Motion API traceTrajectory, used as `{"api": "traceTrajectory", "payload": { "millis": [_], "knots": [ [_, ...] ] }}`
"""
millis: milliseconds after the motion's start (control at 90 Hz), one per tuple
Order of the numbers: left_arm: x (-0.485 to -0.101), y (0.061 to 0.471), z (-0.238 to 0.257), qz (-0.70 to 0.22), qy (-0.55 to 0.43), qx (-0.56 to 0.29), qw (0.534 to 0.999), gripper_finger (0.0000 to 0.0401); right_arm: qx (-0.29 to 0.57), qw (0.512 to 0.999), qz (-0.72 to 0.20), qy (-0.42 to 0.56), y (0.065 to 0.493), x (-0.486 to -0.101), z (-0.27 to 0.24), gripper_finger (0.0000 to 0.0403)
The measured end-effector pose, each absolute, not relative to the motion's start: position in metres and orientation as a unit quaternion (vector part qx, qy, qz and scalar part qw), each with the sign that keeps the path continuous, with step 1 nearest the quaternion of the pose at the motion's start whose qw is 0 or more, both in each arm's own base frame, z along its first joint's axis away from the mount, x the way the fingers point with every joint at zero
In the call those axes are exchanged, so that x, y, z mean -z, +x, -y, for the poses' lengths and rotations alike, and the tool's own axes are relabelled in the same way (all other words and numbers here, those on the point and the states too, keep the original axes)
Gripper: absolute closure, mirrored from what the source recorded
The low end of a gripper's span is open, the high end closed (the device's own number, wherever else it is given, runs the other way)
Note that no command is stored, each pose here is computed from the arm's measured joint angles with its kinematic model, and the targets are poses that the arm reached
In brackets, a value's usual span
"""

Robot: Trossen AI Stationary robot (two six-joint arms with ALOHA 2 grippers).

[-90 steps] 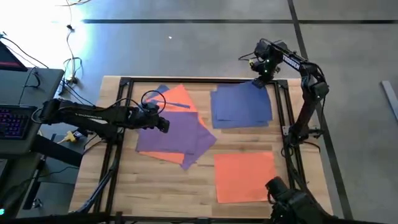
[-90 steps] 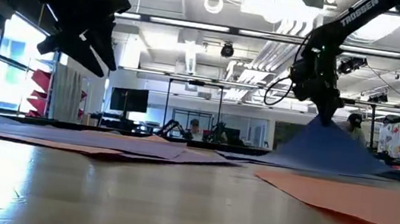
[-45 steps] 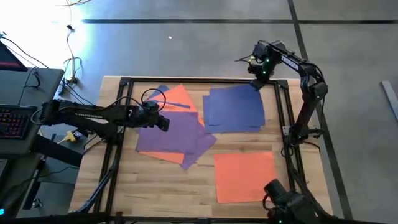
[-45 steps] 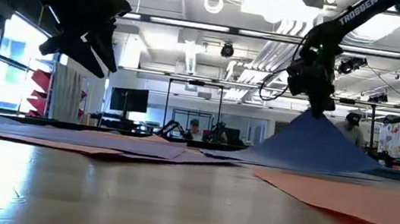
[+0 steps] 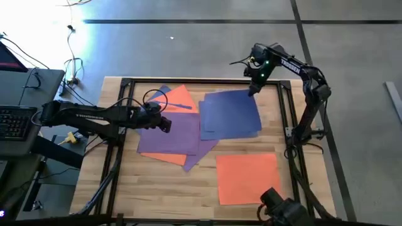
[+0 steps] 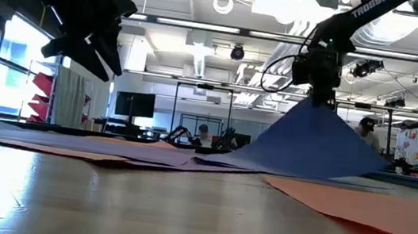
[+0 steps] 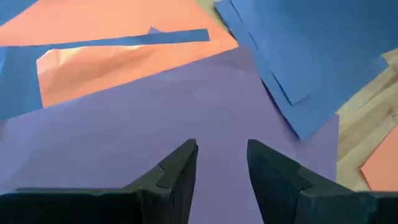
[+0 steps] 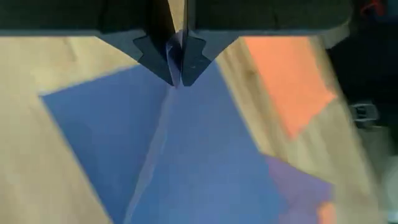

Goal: Organize paper
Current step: Stack the blue colored paper on top of the blue colored paper

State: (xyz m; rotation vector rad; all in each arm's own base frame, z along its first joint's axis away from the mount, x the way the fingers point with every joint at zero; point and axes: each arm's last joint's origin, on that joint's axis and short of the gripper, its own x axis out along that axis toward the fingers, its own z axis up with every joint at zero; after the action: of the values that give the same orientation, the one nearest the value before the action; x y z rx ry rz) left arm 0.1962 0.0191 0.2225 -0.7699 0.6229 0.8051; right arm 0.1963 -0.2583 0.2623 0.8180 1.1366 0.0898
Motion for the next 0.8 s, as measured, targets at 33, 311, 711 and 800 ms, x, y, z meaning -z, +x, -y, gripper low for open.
{"api": "traceTrajectory", "payload": {
  "millis": [33,311,711,800],
  "knots": [
    [-0.222,0.199,-0.020,-0.288,-0.361,-0.371,0.806,0.0282,-0.061,0.773,-0.497,0.391,0.197,-0.265,0.257,0.0403],
    [-0.193,0.235,-0.034,-0.278,-0.367,-0.328,0.825,0.0306,-0.109,0.770,-0.465,0.423,0.208,-0.269,0.244,0.0403],
    [-0.125,0.246,-0.060,-0.425,-0.344,-0.363,0.754,0.0333,-0.030,0.746,-0.574,0.337,0.211,-0.258,0.249,0.0403],
    [-0.121,0.242,-0.066,-0.447,-0.328,-0.368,0.747,0.0337,-0.030,0.746,-0.575,0.335,0.207,-0.258,0.251,0.0403]
  ]
}}
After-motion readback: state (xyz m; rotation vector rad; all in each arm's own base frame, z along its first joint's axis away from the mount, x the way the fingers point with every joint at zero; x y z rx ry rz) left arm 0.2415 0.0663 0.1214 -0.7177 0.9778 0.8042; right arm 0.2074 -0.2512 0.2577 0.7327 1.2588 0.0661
